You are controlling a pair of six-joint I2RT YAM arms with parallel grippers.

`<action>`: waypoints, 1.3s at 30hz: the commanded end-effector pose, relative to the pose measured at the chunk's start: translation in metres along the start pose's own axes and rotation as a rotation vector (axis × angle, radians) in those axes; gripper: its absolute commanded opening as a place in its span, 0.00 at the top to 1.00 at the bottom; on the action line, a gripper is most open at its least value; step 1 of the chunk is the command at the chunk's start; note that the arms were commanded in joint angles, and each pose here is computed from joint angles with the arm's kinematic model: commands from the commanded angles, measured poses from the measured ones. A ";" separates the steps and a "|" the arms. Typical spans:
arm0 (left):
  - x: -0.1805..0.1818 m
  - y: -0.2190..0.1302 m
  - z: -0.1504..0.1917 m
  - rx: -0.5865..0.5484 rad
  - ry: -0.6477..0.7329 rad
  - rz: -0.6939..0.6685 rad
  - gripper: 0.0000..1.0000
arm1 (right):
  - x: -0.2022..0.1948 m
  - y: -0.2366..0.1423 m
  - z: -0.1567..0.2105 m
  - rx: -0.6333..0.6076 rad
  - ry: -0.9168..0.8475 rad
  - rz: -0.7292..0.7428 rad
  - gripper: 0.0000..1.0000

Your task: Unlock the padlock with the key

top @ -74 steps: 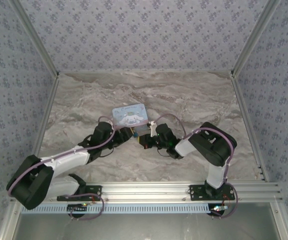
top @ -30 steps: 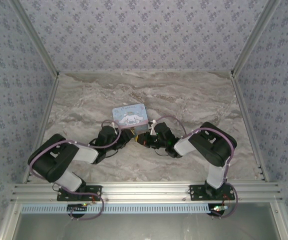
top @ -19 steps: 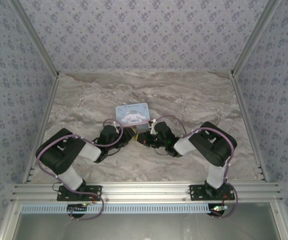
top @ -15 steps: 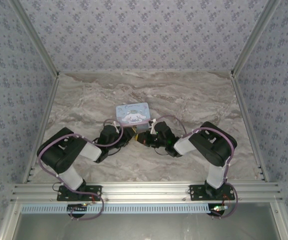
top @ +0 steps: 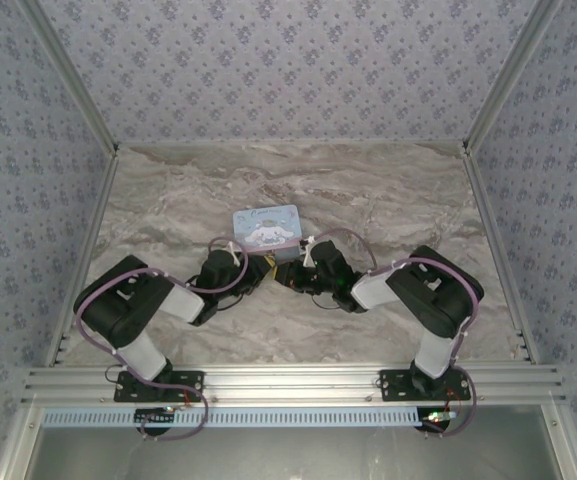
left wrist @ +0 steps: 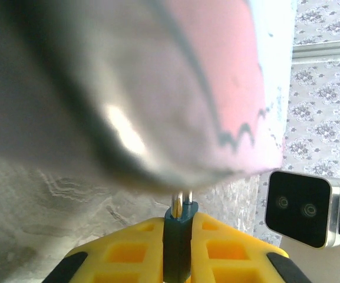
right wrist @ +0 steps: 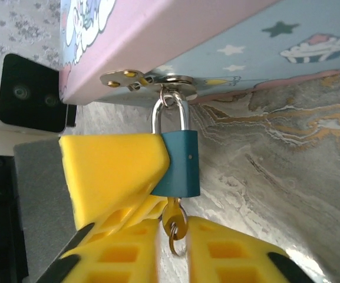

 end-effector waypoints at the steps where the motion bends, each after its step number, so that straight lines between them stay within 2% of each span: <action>1: -0.011 0.000 -0.001 0.003 0.019 0.014 0.90 | 0.008 -0.008 0.000 0.004 -0.075 0.017 0.71; 5: -0.014 -0.001 -0.001 0.006 0.025 0.006 0.91 | 0.010 -0.021 -0.001 -0.002 -0.158 0.083 0.60; 10: -0.019 -0.001 -0.002 0.007 0.025 0.002 0.90 | 0.018 -0.042 -0.001 0.002 -0.365 0.219 0.50; 15: -0.021 -0.001 -0.002 0.011 0.016 -0.003 0.91 | 0.039 -0.068 0.003 -0.006 -0.741 0.351 0.42; 18: -0.021 0.000 -0.002 0.017 -0.001 -0.005 0.91 | 0.055 -0.078 0.008 -0.033 -0.954 0.374 0.39; 20: -0.022 0.000 -0.002 0.020 -0.007 -0.005 0.91 | 0.061 -0.081 0.015 -0.044 -1.091 0.387 0.33; 24: -0.023 0.000 -0.002 0.021 -0.021 -0.003 0.91 | 0.068 -0.076 0.034 -0.047 -1.403 0.459 0.27; 29: -0.025 -0.001 -0.002 0.026 -0.030 -0.002 0.91 | 0.052 -0.055 0.059 0.018 -1.788 0.516 0.24; 31: -0.025 -0.001 -0.002 0.025 -0.032 -0.005 0.91 | 0.045 -0.048 0.063 0.017 -1.853 0.514 0.24; 38: -0.030 0.000 -0.002 0.037 -0.052 -0.001 0.91 | 0.033 -0.027 0.060 -0.070 -1.859 0.543 0.25; 39: -0.030 0.000 -0.002 0.041 -0.055 -0.002 0.91 | 0.033 -0.023 0.060 -0.087 -1.859 0.548 0.29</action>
Point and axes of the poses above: each hand's point on the last joint's axis, 136 mm out from that joint toward the fingers, its own y axis out along the fingers, its own x axis along the line the jaws close on, z = x × y, the point moved 9 cm from there along -y, back along the fingers, and after that the axes turned 2 degrees about -y, right-handed, at the moved point
